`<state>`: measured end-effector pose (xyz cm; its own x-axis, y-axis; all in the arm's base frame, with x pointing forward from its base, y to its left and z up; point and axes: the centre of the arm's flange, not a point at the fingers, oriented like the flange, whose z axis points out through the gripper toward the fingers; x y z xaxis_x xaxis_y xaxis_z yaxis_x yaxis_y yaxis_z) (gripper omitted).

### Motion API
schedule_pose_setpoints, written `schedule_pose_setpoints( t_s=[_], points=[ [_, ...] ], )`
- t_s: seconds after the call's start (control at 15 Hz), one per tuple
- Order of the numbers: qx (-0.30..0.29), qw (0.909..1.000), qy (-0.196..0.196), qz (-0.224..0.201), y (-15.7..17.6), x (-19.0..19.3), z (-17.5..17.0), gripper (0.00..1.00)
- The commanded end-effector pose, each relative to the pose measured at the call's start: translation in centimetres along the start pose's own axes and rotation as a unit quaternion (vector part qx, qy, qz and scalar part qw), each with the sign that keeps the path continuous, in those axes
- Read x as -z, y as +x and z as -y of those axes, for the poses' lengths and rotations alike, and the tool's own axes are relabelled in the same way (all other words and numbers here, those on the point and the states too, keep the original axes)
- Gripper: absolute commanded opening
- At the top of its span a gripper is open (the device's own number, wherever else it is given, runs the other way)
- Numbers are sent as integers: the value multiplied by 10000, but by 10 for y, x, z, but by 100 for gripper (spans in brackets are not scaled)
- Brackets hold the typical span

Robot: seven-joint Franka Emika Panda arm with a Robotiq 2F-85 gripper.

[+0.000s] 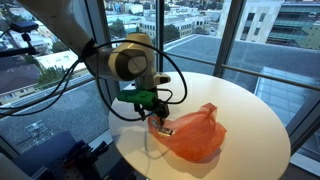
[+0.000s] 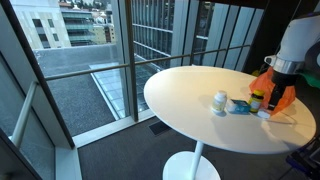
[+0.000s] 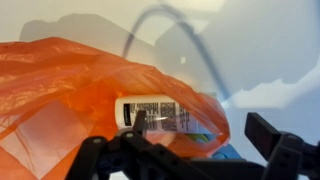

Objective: Pick up the longest white container from the table and put it in the orange plastic bag

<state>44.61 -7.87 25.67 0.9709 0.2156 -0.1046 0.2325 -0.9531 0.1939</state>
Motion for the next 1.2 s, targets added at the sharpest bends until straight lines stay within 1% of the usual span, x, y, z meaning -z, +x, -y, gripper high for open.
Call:
schedule_pose_setpoints(
  t_s=[0.0,0.13,0.53,1.13],
  points=[
    [-84,9997,-175,-112,11,-8,3,100],
    [-128,9994,-304,-118,12,-12,4,100],
    [-284,9956,-880,-146,10,-13,1,100],
    [-492,9886,-1395,-282,10,-9,-6,100]
  ],
)
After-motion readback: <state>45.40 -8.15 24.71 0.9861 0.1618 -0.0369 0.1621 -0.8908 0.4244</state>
